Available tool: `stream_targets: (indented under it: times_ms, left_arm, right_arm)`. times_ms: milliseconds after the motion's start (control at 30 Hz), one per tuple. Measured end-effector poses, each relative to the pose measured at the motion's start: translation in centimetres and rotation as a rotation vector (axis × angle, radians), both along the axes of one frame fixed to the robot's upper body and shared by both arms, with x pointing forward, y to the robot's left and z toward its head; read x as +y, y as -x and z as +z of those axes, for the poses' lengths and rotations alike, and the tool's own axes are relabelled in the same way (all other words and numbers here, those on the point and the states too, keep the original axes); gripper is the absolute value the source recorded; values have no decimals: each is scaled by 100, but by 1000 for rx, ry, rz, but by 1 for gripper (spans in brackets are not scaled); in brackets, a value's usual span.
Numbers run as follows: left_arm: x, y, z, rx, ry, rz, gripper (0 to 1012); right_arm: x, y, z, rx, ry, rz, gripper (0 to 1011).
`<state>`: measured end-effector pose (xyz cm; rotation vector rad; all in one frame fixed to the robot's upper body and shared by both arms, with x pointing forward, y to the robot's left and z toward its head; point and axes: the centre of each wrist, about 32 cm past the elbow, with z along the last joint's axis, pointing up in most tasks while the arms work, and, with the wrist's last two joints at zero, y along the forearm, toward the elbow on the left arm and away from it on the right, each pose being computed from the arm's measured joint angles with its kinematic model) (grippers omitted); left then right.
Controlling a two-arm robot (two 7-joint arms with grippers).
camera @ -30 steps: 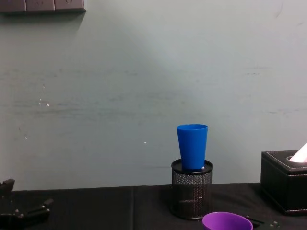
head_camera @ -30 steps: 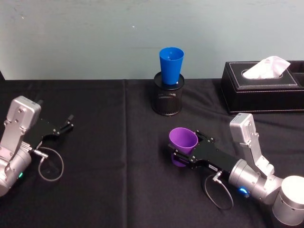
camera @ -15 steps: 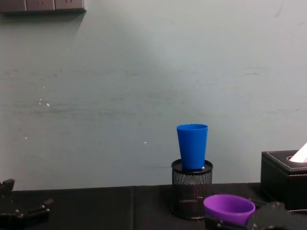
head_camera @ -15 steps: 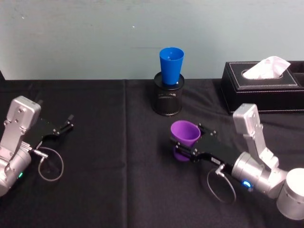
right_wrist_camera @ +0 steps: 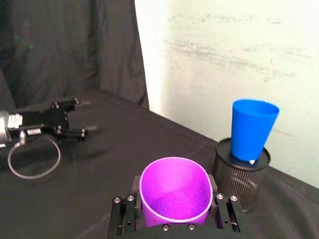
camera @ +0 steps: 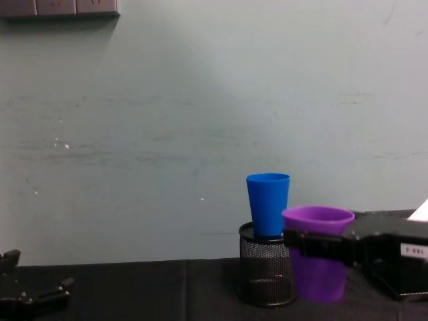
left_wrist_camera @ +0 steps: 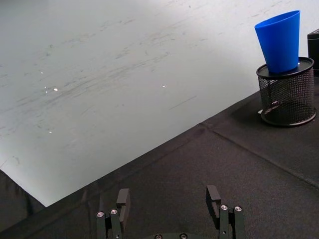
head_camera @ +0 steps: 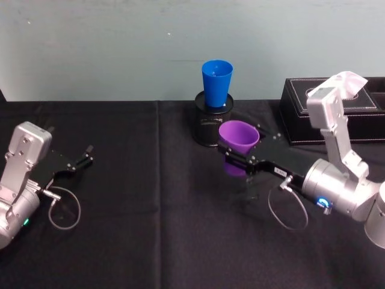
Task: Pick up one cup with a gripper and tap it against the other cup.
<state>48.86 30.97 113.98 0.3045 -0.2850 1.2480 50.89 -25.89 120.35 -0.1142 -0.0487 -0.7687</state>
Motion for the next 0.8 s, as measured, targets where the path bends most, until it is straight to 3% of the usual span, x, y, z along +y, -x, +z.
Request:
stream_targets:
  times_ms: [333,800]
  left_arm:
    - [0,0,0,0,0,0,1000]
    - [0,0,0,0,0,0,1000]
  right_arm:
    - [43,-29,196,-19,-23,4,726]
    - [51,-28,213,-22,-25,2,726]
